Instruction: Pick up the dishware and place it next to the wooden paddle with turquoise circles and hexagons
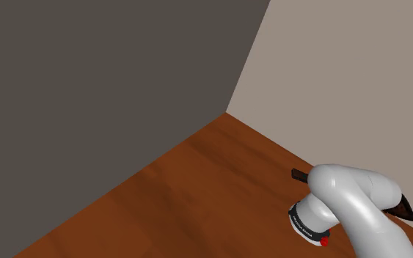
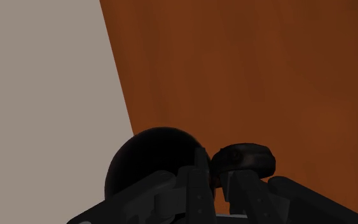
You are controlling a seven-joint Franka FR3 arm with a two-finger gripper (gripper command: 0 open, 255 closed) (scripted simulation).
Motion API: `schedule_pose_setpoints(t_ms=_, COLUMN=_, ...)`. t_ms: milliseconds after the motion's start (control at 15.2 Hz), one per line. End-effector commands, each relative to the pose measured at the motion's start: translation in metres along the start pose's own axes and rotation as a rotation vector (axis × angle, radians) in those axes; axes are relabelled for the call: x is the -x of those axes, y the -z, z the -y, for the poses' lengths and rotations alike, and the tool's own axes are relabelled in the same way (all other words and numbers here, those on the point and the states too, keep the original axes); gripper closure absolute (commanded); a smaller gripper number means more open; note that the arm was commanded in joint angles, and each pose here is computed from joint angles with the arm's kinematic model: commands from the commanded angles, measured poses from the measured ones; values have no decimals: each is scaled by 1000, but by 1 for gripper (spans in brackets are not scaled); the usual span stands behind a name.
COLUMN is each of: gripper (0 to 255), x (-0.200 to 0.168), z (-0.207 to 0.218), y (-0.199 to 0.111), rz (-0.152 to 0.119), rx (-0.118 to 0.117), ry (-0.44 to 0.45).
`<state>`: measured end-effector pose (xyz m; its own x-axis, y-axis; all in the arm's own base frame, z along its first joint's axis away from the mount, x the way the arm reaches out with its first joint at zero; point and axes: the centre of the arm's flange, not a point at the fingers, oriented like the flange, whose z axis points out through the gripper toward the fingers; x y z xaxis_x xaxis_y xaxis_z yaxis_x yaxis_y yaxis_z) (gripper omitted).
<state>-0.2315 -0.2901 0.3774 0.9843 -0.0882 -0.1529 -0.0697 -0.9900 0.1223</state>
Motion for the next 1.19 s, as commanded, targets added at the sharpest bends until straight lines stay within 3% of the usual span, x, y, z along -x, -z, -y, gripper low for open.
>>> schedule_pose_setpoints(t_ms=0, gripper=255, x=-1, z=2, y=-12, rz=0, rx=1, ry=0)
schedule_pose_setpoints(t_ms=594, gripper=255, x=-2, z=2, y=-16, rz=0, rx=1, ry=0)
schedule_pose_setpoints(t_ms=660, gripper=0, x=-2, z=2, y=-16, rz=0, rx=1, ry=0)
schedule_pose_setpoints(t_ms=990, gripper=0, x=-2, z=2, y=-16, rz=0, rx=1, ry=0)
schedule_pose_setpoints(t_ms=1122, gripper=0, x=-2, z=2, y=11, rz=0, rx=1, ry=0)
